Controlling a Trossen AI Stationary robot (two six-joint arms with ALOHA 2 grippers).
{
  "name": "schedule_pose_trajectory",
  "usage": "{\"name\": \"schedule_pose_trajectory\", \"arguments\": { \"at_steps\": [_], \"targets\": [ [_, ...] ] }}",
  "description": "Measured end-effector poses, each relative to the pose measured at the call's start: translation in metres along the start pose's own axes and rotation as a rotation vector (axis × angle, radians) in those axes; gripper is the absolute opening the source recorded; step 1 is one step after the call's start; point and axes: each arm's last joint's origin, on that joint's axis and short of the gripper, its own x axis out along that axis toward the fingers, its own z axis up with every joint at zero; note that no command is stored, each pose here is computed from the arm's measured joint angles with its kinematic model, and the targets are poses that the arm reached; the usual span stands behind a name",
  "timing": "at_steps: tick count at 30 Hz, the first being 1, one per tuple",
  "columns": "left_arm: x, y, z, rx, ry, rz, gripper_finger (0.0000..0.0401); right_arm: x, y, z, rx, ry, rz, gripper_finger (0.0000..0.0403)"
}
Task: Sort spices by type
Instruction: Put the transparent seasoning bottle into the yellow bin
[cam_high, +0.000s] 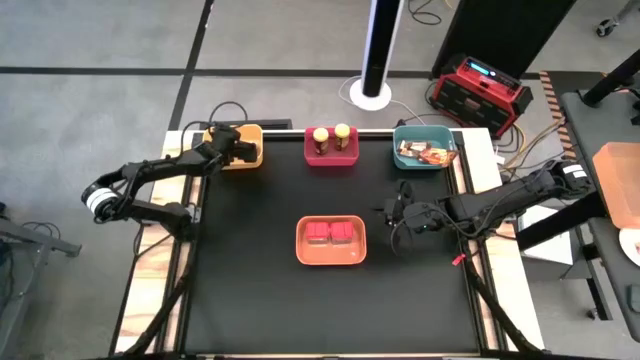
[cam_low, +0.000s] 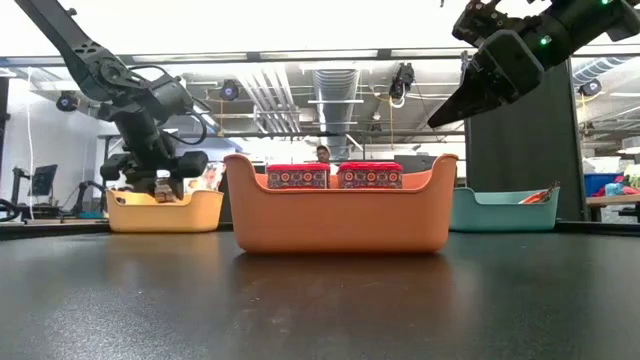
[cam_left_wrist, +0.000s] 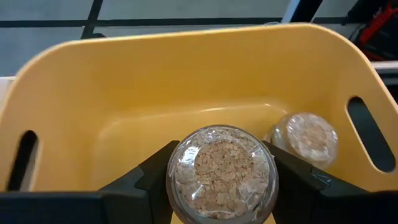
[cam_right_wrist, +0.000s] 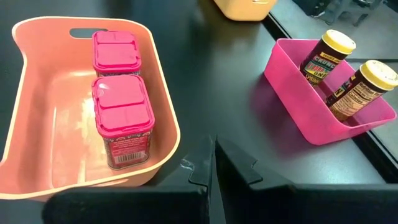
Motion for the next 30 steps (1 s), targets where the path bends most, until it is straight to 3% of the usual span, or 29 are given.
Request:
{"name": "schedule_pose_trajectory", "arguments": {
  "at_steps": [20,30],
  "targets": [
    [0.0074,-0.0081,-0.0041,-0.020,0.015,0.020,0.0181,0.0000,0.0000,-0.0001,-0.015,0.001,0.000,0.0012],
    [0.0073,-0.0063,-0.0027,-0.036,-0.026,0.088,0.0181,0.0000,0.0000,-0.0001,-0.015,0.001,0.000,0.0012]
  ]
}}
